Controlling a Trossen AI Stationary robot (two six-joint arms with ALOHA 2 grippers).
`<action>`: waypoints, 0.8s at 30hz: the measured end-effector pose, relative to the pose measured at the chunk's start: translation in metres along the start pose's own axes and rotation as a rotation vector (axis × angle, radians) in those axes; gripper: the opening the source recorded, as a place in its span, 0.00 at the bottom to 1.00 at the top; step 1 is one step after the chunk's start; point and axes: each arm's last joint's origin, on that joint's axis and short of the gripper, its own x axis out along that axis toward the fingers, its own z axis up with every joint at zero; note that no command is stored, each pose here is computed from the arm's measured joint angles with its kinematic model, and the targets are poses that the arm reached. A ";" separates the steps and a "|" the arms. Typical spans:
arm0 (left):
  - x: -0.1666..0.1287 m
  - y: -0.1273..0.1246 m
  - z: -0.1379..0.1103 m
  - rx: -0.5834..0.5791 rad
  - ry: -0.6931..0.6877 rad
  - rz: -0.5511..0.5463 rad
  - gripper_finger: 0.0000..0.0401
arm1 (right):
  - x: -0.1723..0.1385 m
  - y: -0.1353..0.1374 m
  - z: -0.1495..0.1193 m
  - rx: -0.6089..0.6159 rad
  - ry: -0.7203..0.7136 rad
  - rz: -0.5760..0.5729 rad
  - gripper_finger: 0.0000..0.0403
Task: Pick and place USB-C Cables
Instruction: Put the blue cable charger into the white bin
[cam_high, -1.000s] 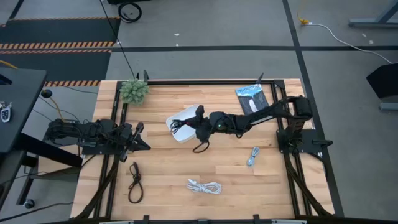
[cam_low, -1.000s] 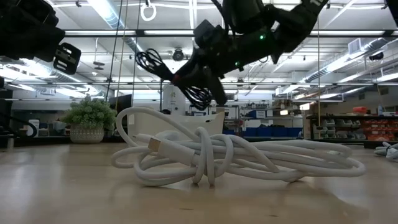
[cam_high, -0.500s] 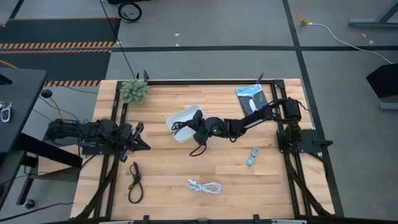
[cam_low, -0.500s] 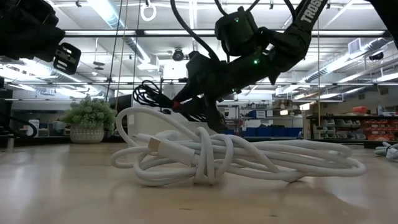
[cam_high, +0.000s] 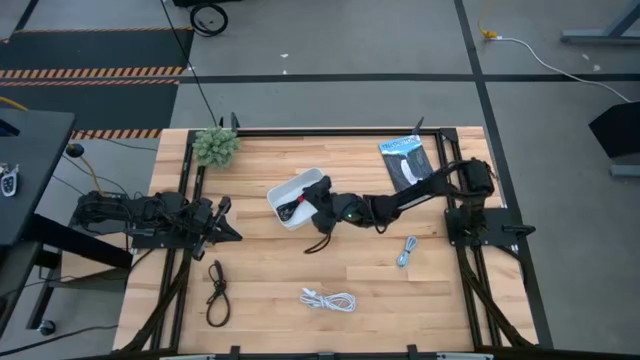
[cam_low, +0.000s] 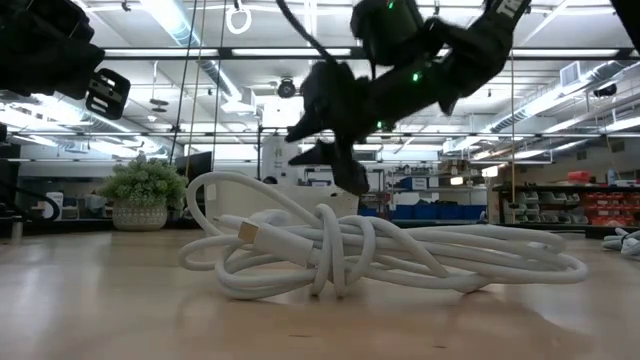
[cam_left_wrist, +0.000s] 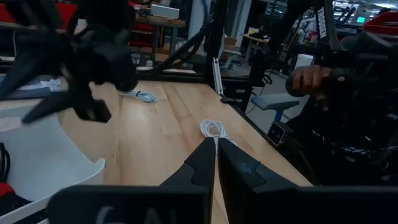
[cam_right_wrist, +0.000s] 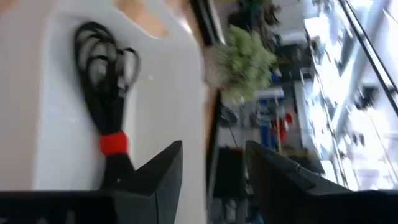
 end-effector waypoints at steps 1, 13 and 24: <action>0.000 0.000 0.000 0.000 0.000 0.000 0.06 | -0.005 -0.003 0.004 0.011 0.019 -0.019 0.45; 0.000 0.000 0.000 0.000 0.000 0.000 0.06 | -0.090 -0.021 0.046 0.621 -0.213 0.422 0.44; 0.000 0.000 0.000 0.000 0.000 0.000 0.06 | -0.101 0.027 0.068 0.730 -0.214 0.703 0.45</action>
